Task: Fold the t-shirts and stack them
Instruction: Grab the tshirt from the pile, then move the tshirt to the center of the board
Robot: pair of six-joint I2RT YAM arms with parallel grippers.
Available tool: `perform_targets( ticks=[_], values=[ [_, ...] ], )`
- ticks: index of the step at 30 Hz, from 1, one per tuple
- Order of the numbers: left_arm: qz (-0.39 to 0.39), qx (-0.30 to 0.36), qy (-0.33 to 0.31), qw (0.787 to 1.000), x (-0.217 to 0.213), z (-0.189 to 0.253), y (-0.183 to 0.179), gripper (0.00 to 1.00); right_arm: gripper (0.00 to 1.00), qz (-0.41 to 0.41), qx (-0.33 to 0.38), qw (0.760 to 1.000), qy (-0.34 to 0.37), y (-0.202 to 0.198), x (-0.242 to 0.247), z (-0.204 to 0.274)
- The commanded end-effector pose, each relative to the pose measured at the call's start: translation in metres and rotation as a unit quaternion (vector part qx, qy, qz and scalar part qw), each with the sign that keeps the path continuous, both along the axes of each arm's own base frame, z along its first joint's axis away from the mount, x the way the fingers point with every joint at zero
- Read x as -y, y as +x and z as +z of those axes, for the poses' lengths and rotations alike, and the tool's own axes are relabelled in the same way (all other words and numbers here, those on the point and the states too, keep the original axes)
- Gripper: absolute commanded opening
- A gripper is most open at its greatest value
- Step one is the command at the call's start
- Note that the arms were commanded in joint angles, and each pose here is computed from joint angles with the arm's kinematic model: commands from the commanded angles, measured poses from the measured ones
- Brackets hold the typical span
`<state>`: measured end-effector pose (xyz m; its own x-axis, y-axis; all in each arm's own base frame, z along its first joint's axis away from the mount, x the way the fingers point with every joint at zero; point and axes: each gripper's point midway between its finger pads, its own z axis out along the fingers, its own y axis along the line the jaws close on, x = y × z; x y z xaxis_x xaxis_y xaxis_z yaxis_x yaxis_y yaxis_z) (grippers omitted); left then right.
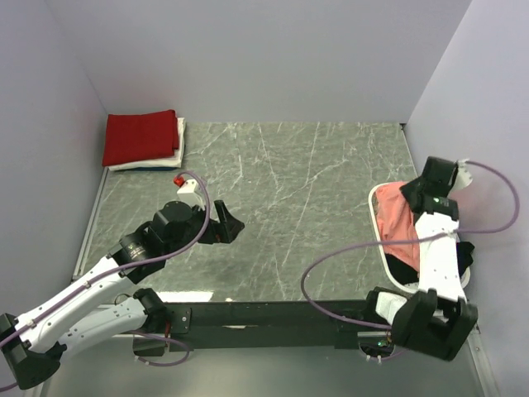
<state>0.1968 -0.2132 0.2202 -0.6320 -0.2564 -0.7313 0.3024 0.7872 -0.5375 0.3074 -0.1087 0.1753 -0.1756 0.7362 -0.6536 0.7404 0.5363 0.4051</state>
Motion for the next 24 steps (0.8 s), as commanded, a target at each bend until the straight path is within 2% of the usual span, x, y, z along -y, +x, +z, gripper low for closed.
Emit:
perform_targets(
  ticks=[1, 5, 10, 12, 14, 15, 20, 23, 24],
  values=[
    [0.014, 0.034, -0.036, 0.999, 0.003, 0.036, 0.008, 1.0, 0.0, 0.055, 0.109, 0.992, -0.032, 0.002, -0.015, 0.099],
    [0.036, 0.044, -0.044, 0.997, -0.002, 0.043, 0.013, 0.99, 0.0, 0.126, 0.187, 0.974, -0.039, -0.003, -0.049, 0.177],
    [0.063, 0.061, -0.055, 0.995, -0.009, 0.057, 0.02, 0.99, 0.0, 0.192, 0.292, 0.935, -0.063, -0.02, -0.094, 0.288],
    [0.078, 0.066, -0.057, 0.993, -0.013, 0.061, 0.024, 0.99, 0.0, 0.236, 0.345, 0.906, -0.061, -0.033, -0.124, 0.335],
    [0.088, 0.071, -0.063, 0.992, -0.015, 0.065, 0.025, 0.99, 0.0, 0.266, 0.369, 0.889, -0.05, -0.037, -0.145, 0.359],
    [0.092, 0.072, -0.064, 0.991, -0.017, 0.065, 0.025, 0.99, 0.0, 0.295, 0.402, 0.866, -0.039, -0.049, -0.165, 0.384],
    [0.124, 0.083, -0.076, 0.986, -0.029, 0.07, 0.028, 0.99, 0.0, 0.366, 0.445, 0.817, 0.007, -0.06, -0.211, 0.415],
    [0.143, 0.086, -0.08, 0.983, -0.037, 0.068, 0.029, 0.99, 0.0, 0.409, 0.425, 0.807, 0.037, -0.041, -0.242, 0.39],
    [0.146, 0.084, -0.078, 0.983, -0.038, 0.065, 0.028, 0.99, 0.0, 0.421, 0.402, 0.811, 0.048, -0.027, -0.253, 0.368]
  ],
)
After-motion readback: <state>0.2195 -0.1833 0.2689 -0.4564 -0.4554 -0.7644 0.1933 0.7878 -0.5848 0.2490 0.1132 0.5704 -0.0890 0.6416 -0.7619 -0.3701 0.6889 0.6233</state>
